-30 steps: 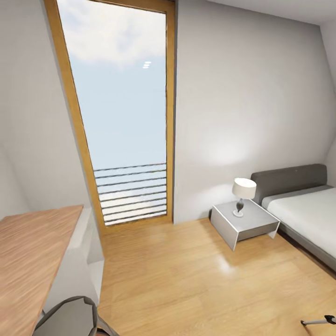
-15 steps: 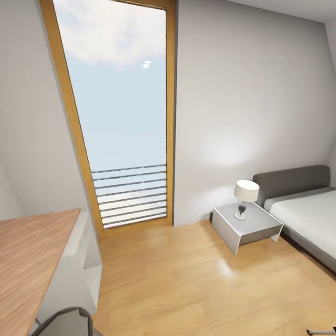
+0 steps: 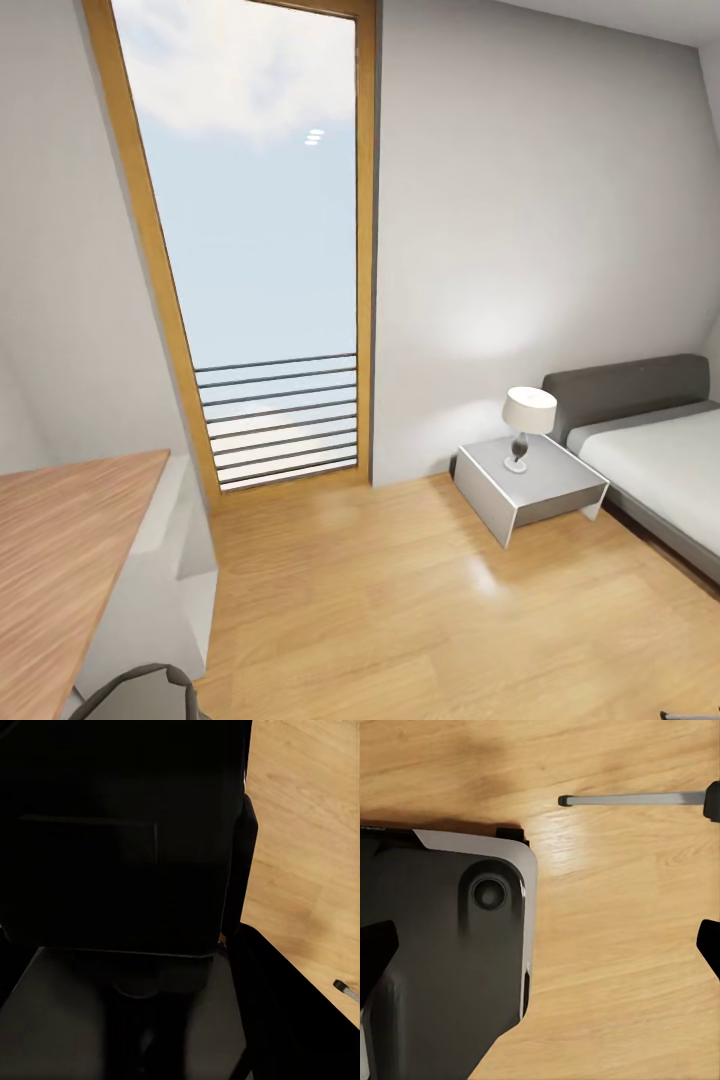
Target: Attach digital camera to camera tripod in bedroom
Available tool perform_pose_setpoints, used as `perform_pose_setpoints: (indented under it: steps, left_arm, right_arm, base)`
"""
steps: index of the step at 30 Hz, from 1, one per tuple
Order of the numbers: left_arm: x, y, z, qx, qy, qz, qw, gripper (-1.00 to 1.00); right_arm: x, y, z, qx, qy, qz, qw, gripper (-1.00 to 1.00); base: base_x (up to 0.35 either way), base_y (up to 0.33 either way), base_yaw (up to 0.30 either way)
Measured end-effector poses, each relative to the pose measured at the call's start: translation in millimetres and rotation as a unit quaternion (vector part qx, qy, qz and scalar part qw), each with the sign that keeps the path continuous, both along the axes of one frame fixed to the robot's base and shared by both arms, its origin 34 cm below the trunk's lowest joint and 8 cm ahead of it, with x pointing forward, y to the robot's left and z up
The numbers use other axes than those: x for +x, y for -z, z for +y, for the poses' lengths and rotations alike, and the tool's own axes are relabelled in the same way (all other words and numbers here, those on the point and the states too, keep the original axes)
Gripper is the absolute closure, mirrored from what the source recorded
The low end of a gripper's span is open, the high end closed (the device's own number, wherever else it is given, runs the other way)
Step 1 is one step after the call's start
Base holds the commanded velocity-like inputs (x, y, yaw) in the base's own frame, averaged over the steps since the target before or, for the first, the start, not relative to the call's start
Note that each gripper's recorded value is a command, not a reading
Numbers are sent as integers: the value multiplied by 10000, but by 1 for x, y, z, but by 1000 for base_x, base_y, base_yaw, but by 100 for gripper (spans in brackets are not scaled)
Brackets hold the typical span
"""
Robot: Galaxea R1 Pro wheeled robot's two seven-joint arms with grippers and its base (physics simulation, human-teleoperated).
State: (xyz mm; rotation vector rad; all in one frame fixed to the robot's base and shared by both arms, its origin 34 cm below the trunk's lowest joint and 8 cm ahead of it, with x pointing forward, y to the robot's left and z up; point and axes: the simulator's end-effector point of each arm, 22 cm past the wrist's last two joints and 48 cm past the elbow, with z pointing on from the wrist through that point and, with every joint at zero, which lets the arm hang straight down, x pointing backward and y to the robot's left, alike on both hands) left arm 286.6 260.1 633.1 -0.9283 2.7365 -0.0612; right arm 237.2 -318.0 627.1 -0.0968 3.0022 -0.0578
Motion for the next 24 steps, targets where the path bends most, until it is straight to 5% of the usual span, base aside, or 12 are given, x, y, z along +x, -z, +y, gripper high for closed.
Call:
perform_pose_setpoints:
  steps: [24]
  left_arm:
    - [0, 0, 0, -3, 1, -2, 10000, 100]
  right_arm:
    - [0, 0, 2, 14, 14, -7, 10000, -100]
  base:
    - [101, 0, 0]
